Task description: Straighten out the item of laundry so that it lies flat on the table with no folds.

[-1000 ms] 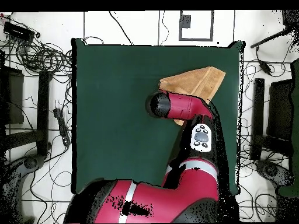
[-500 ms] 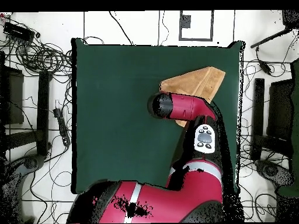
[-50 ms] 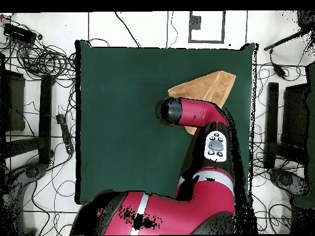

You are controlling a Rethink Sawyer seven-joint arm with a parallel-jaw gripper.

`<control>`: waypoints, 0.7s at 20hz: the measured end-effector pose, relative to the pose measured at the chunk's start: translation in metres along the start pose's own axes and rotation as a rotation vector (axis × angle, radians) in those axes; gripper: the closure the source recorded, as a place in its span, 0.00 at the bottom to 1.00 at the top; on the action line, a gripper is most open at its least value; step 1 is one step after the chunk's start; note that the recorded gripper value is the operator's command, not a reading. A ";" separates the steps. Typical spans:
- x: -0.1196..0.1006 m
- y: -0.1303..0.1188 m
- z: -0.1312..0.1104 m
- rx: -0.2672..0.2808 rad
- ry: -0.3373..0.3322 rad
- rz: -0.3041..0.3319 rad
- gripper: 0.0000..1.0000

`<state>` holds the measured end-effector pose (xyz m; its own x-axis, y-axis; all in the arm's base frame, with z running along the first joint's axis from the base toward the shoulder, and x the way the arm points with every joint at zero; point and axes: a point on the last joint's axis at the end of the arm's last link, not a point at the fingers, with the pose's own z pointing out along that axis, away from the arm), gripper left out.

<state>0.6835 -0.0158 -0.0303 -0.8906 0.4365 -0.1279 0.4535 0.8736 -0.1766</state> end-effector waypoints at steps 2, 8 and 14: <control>0.001 0.000 -0.001 0.003 0.013 0.000 1.00; 0.014 -0.001 -0.017 0.043 0.119 -0.004 0.00; 0.030 -0.003 -0.025 0.107 0.182 -0.042 0.00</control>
<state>0.6544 0.0005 -0.0088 -0.8957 0.4407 0.0584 0.4087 0.8680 -0.2821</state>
